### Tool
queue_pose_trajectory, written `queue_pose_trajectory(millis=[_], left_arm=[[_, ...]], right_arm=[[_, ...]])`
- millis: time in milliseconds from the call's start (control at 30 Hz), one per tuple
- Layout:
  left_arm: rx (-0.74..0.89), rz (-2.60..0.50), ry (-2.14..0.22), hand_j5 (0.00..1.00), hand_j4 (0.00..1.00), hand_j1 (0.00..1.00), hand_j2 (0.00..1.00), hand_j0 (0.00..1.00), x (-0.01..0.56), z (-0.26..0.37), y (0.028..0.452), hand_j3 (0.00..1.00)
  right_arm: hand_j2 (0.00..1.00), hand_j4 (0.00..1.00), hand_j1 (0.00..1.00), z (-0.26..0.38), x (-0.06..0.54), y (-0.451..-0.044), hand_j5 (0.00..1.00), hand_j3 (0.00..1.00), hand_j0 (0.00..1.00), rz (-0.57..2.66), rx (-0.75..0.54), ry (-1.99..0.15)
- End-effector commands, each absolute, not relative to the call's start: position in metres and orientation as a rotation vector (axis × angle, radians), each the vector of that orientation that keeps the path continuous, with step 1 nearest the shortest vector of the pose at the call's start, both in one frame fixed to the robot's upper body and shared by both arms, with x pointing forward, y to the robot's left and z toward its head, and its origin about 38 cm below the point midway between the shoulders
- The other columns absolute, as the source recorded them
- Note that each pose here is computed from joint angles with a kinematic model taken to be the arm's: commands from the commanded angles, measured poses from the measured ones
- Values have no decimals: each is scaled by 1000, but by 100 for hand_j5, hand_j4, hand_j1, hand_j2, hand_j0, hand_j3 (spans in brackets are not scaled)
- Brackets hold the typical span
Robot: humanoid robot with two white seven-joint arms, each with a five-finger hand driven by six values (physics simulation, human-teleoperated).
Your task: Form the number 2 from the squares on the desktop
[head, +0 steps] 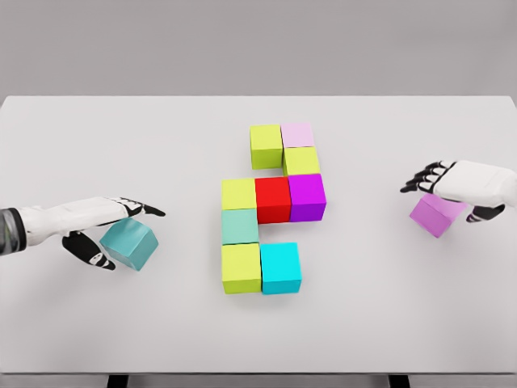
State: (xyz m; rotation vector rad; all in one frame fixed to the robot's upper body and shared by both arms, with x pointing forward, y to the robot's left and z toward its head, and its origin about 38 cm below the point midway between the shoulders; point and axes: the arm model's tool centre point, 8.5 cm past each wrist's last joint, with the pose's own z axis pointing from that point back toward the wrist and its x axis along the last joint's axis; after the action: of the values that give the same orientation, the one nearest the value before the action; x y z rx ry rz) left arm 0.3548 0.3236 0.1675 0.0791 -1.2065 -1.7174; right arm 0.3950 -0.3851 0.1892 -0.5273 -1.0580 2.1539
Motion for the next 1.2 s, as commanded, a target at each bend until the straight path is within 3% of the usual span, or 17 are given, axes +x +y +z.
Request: queue_pose_trajectory(millis=[0, 733, 900, 933, 1000, 1033, 1167], left_arm=[[86, -1722, -1205, 98, 98, 98, 98, 98, 356, 167, 323, 98], [91, -1733, -1211, 97, 97, 97, 97, 97, 352, 163, 321, 97], [84, -1735, -1203, 90, 90, 90, 90, 90, 351, 160, 320, 90], [82, -1735, -1202, 88, 88, 88, 88, 88, 351, 159, 320, 88], [82, -1734, -1200, 86, 86, 86, 86, 86, 350, 159, 320, 86], [83, -1735, -1199, 84, 84, 84, 84, 84, 350, 159, 321, 84], [82, -1737, -1200, 81, 81, 81, 81, 81, 350, 159, 320, 81]], right_arm=[[100, 100, 100, 184, 395, -386, 100, 100, 100, 2153, -520, -1041], [100, 100, 100, 183, 401, -385, 100, 100, 100, 2204, -570, -981], [100, 100, 100, 182, 401, -385, 100, 100, 100, 2206, -573, -977], [95, 95, 95, 182, 401, -385, 95, 95, 95, 2206, -573, -977], [71, 71, 71, 182, 401, -385, 71, 71, 71, 2205, -572, -978], [67, 67, 67, 182, 401, -385, 67, 67, 67, 2205, -572, -978], [69, 69, 69, 183, 401, -384, 69, 69, 69, 2209, -574, -980]])
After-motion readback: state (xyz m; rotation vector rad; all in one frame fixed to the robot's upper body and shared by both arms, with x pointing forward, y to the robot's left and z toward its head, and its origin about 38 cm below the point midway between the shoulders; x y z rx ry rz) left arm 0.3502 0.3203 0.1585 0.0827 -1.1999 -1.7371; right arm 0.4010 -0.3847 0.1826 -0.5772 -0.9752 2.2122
